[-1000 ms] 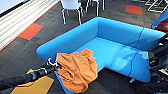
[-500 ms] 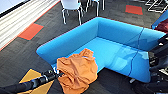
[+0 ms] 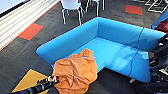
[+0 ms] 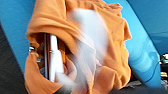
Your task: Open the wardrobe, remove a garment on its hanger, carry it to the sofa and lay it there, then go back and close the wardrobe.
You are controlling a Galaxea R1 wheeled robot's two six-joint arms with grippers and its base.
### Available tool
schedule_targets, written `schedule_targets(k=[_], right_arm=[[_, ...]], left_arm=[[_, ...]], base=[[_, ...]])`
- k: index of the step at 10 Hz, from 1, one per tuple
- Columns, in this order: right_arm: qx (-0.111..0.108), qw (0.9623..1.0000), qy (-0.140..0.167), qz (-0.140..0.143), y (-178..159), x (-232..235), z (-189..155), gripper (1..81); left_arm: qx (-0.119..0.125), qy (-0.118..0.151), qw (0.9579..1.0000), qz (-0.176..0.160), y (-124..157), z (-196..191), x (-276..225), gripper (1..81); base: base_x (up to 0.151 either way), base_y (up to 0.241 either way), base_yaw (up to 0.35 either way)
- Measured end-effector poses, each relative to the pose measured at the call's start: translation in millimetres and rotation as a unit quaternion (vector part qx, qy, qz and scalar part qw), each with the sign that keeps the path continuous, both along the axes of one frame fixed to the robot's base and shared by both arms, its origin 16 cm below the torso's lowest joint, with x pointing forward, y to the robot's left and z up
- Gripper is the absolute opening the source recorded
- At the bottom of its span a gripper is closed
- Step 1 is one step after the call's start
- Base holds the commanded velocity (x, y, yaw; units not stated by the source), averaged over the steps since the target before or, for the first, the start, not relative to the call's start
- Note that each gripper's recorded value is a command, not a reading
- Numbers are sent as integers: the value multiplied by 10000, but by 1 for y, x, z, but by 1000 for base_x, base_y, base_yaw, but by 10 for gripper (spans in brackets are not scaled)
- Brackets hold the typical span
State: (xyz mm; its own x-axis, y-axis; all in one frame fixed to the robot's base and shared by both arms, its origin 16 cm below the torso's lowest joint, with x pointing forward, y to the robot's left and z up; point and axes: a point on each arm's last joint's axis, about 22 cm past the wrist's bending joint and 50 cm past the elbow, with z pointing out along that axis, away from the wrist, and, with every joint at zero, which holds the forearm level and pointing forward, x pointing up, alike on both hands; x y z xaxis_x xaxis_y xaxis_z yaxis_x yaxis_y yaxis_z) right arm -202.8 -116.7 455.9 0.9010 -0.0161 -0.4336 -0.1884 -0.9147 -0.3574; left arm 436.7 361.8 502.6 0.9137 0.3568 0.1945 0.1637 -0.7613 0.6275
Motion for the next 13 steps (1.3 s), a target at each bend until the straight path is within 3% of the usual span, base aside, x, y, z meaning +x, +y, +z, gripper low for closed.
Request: schedule_targets(k=[2,5,7,8,9,11,13], right_arm=[[1,10000,-1,2,0,0,0,811],[3,10000,-5,-1,0,0,0,811],[0,10000,-3,0,0,0,0,811],[-2,10000,-2,-1,0,0,0,811],[-5,10000,-2,-5,0,0,0,811],[-9,10000,-9,-7,-1,0,-1,811],[-10,10000,-91,20,-1,5,-3,811]], left_arm=[[642,393,9971,50,60,-35,-65,811],[1075,710,9917,-2,96,-68,-142,811],[1526,937,9838,-82,131,-79,-195,811],[1635,1155,9794,-261,129,-86,-239,811],[1573,1432,9759,-480,107,-93,-294,811],[1142,1939,9681,-1105,34,-95,-404,811],[756,2219,9562,-1754,-18,-77,-485,811]], base=[[0,0,0],[0,0,0],[0,0,0],[0,0,0],[0,0,0],[0,0,0],[0,0,0]])
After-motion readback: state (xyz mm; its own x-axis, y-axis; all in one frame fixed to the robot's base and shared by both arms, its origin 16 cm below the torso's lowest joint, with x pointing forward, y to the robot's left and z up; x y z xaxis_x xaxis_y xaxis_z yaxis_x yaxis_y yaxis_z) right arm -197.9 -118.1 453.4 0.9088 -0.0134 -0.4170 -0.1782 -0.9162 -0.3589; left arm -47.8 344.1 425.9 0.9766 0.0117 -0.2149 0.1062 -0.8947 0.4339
